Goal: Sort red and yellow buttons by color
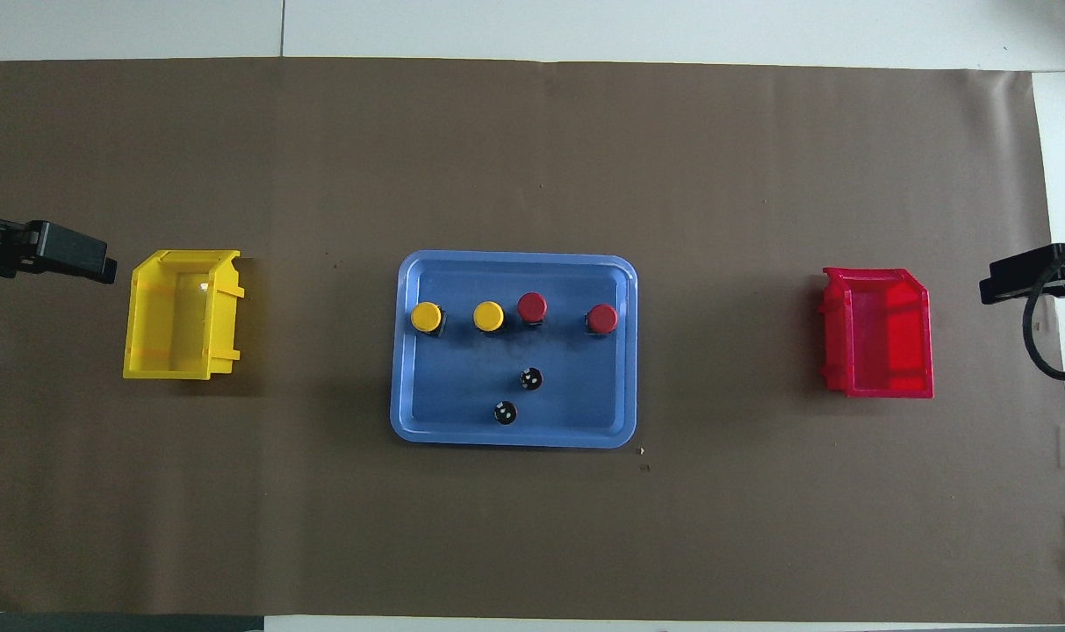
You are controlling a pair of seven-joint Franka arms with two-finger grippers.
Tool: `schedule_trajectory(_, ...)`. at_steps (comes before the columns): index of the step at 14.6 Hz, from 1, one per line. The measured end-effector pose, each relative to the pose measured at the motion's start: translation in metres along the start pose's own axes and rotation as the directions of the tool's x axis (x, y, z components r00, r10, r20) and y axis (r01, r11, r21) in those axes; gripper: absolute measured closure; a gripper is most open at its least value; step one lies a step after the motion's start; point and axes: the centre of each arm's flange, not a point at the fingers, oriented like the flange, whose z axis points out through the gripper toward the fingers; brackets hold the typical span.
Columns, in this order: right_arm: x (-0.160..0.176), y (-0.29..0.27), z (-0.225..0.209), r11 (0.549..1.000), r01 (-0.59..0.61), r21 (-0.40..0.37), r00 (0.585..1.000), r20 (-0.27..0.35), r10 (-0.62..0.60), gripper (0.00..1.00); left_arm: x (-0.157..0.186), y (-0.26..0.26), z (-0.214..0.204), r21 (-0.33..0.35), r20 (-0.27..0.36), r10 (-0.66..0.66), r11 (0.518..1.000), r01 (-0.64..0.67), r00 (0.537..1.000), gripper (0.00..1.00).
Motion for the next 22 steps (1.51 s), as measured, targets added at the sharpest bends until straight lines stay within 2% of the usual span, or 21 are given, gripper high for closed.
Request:
schedule_trajectory(5, 0.000, 0.000, 0.000, 1.000, -0.003, 0.000, 1.000, 0.000, 0.003, 0.00, 0.000, 0.000, 0.000, 0.000, 0.000, 0.000, 1.000, 0.000, 1.000, 0.00)
schedule_trajectory(11, 0.004, -0.016, -0.002, 1.000, 0.001, 0.018, 1.000, -0.029, -0.001, 0.00, 0.000, 0.000, 0.000, 0.000, 0.000, 0.000, 1.000, 0.000, 1.000, 0.00)
schedule_trajectory(13, 0.007, -0.053, -0.005, 1.000, 0.016, 0.016, 0.998, -0.062, -0.015, 0.00, 0.000, 0.000, 0.000, 0.000, 0.000, 0.000, 1.000, 0.000, 1.000, 0.00)
schedule_trajectory(16, 0.012, -0.149, 0.009, 1.000, -0.008, 0.024, 0.996, -0.090, 0.010, 0.00, 0.000, 0.000, 0.000, 0.000, 0.000, 0.000, 1.000, 0.000, 1.000, 0.00)
schedule_trajectory(19, 0.031, -0.257, 0.069, 0.997, -0.054, 0.050, 0.991, -0.123, 0.060, 0.00, 0.000, 0.000, 0.000, 0.000, 0.000, 0.000, 1.000, 0.000, 1.000, 0.00)
schedule_trajectory(22, 0.045, -0.301, 0.139, 0.994, -0.077, 0.075, 0.985, -0.147, 0.087, 0.00, 0.000, 0.000, 0.000, 0.000, 0.001, 0.000, 1.000, 0.000, 1.000, 0.00)
